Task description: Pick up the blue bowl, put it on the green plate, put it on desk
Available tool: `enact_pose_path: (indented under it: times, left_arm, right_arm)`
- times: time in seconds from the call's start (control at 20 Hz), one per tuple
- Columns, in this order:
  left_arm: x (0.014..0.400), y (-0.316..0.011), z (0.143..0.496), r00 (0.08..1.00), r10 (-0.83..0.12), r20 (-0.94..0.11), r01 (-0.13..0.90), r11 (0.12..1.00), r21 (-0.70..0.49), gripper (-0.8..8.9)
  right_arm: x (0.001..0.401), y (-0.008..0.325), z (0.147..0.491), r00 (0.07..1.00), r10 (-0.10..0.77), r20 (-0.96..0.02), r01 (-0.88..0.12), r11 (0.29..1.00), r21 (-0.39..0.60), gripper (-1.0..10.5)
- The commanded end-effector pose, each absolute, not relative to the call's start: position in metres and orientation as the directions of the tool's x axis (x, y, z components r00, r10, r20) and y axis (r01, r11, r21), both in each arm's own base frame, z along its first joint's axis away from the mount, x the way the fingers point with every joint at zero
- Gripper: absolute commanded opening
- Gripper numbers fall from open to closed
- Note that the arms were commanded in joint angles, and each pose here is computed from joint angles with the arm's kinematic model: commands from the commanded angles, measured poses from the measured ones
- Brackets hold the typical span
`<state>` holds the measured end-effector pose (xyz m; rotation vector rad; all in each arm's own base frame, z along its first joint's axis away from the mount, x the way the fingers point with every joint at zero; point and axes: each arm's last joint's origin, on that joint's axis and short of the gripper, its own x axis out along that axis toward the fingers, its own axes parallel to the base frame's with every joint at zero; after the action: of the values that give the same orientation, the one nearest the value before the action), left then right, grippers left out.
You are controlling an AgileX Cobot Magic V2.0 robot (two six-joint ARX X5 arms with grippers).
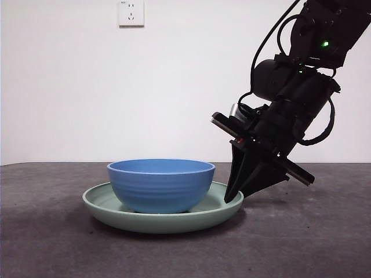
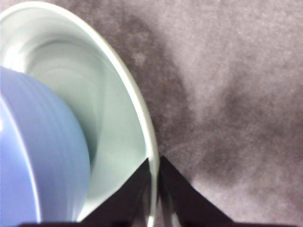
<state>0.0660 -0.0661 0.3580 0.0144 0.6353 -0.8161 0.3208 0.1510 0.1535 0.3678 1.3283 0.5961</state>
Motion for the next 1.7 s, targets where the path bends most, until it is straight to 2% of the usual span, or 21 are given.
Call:
enact_pose_path:
  times: [0.05, 0.2, 0.4, 0.6, 0.75, 0.95, 1.0, 1.15, 1.3, 1.45, 1.7]
  left_arm:
    - [0.067, -0.067, 0.36, 0.515, -0.679, -0.523, 0.687, 0.692, -0.222, 6.22]
    - [0.067, -0.067, 0.36, 0.515, -0.679, -0.523, 0.687, 0.692, -0.222, 6.22]
    - [0.067, -0.067, 0.36, 0.515, -0.679, -0.523, 0.687, 0.692, -0.222, 6.22]
    - [0.067, -0.067, 0.36, 0.515, -0.679, -0.523, 0.687, 0.692, -0.222, 6.22]
    - [0.067, -0.067, 0.36, 0.515, -0.679, -0.523, 0.687, 0.692, -0.222, 6.22]
    - [0.067, -0.067, 0.36, 0.516, -0.679, -0.523, 0.687, 0.692, -0.222, 6.22]
    - [0.067, -0.067, 0.36, 0.516, -0.679, -0.523, 0.687, 0.692, -0.222, 6.22]
    - [0.066, -0.067, 0.359, 0.509, -0.673, -0.536, 0.683, 0.695, -0.223, 6.22]
    - [0.064, -0.065, 0.355, 0.49, -0.656, -0.574, 0.676, 0.702, -0.224, 6.22]
    - [0.062, -0.063, 0.351, 0.466, -0.634, -0.617, 0.668, 0.71, -0.224, 6.22]
    - [0.061, -0.062, 0.351, 0.464, -0.631, -0.621, 0.672, 0.708, -0.218, 6.22]
  right_arm:
    - [0.325, 0.155, 0.151, 0.127, 0.6, -0.789, -0.207, 0.794, 0.571, 0.9]
    - [0.327, 0.154, 0.157, 0.144, 0.601, -0.786, -0.234, 0.792, 0.563, 2.1]
    - [0.334, 0.145, 0.187, 0.215, 0.609, -0.763, -0.252, 0.79, 0.559, 3.4]
    - [0.327, 0.134, 0.243, 0.32, 0.575, -0.753, -0.288, 0.816, 0.501, 5.0]
    - [0.297, 0.123, 0.286, 0.391, 0.502, -0.772, -0.304, 0.862, 0.406, 5.8]
    - [0.23, 0.109, 0.335, 0.45, 0.38, -0.808, -0.347, 0.908, 0.234, 5.8]
    - [0.212, 0.105, 0.346, 0.46, 0.375, -0.804, -0.365, 0.906, 0.214, 5.8]
    - [0.162, 0.093, 0.37, 0.482, 0.409, -0.775, -0.415, 0.885, 0.209, 5.8]
    - [0.124, 0.077, 0.384, 0.5, 0.443, -0.744, -0.424, 0.874, 0.235, 5.8]
    - [0.097, 0.062, 0.39, 0.51, 0.454, -0.731, -0.429, 0.871, 0.242, 5.8]
    - [0.067, 0.044, 0.39, 0.499, 0.446, -0.743, -0.428, 0.872, 0.237, 5.8]
